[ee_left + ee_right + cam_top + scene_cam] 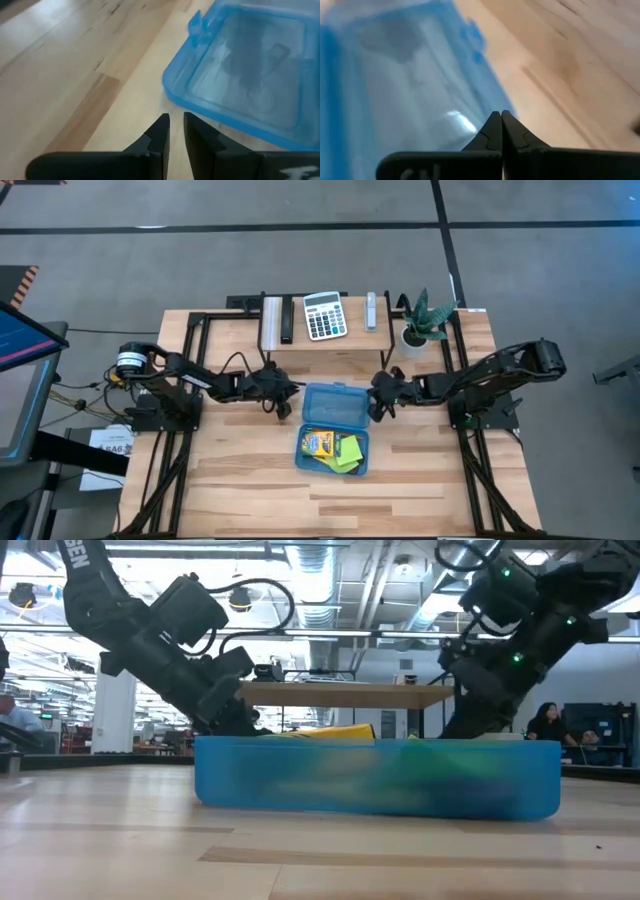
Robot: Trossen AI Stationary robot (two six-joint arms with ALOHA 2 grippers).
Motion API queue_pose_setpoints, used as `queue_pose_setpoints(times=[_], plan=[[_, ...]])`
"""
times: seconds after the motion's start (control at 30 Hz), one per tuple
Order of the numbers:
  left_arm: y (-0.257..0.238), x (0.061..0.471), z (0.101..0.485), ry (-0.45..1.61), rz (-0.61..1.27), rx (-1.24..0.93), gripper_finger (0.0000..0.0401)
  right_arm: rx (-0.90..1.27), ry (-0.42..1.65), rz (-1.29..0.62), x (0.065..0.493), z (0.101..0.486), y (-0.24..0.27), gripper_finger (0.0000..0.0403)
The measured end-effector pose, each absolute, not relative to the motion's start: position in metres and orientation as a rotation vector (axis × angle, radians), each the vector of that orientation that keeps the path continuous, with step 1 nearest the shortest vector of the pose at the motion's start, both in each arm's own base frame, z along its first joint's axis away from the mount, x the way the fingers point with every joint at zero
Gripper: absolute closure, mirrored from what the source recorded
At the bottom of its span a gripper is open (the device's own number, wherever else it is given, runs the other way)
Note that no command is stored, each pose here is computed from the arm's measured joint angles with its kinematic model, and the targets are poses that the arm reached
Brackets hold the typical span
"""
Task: Pack school essentials
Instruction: Close the supply box
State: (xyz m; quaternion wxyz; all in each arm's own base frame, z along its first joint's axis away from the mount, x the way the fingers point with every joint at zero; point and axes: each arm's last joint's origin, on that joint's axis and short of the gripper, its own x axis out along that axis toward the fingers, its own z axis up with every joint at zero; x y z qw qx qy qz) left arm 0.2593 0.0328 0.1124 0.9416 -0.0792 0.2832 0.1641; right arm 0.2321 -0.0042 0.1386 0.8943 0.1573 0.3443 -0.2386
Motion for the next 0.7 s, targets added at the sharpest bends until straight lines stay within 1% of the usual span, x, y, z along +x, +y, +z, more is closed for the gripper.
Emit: queue_pose_setpoints(times=[0.23,0.33,0.53,0.7], plan=[[0.041,0.258,0.105,0.618,0.363,-0.205,0.0358,0.358,0.802,-0.633,0.229,0.12,-0.019,0.0401],[0.044,0.267,0.095,0.656,0.342,-0.221,0.0358,0.372,0.84,-0.662,0.229,0.111,-0.023,0.0401],[0.052,0.293,0.081,0.682,0.346,-0.229,0.0358,0.411,0.865,-0.618,0.232,0.105,-0.022,0.0401],[0.053,0.3,0.082,0.685,0.329,-0.237,0.0358,0.461,0.833,-0.514,0.237,0.108,-0.016,0.0401]])
